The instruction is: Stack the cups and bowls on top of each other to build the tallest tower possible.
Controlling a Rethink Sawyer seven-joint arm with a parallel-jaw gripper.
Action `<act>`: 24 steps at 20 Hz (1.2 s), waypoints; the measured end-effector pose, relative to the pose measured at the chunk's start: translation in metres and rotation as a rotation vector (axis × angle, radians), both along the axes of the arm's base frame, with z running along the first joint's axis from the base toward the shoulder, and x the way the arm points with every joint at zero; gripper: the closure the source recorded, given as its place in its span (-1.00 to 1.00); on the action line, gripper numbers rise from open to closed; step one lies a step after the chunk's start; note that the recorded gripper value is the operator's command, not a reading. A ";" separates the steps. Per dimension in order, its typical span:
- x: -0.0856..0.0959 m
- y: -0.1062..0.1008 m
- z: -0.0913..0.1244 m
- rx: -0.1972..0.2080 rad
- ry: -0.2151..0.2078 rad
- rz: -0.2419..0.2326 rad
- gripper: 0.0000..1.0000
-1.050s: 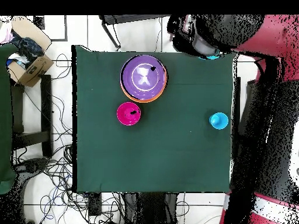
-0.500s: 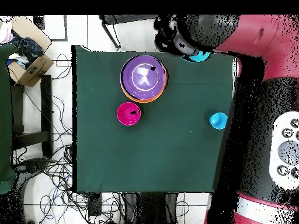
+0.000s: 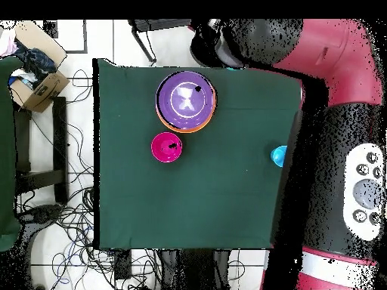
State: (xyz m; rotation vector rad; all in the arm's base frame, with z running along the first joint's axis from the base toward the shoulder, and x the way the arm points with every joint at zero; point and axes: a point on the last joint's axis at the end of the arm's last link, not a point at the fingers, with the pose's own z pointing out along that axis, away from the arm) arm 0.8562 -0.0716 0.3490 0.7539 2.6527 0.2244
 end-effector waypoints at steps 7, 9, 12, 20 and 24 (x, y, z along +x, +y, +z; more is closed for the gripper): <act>0.011 -0.001 -0.012 0.015 -0.077 -0.024 1.00; 0.013 -0.001 -0.015 0.018 -0.085 -0.028 1.00; 0.013 0.000 -0.024 0.014 -0.091 -0.034 1.00; -0.002 0.021 -0.045 -0.006 -0.043 -0.024 1.00; -0.009 0.038 -0.054 -0.012 -0.017 -0.035 1.00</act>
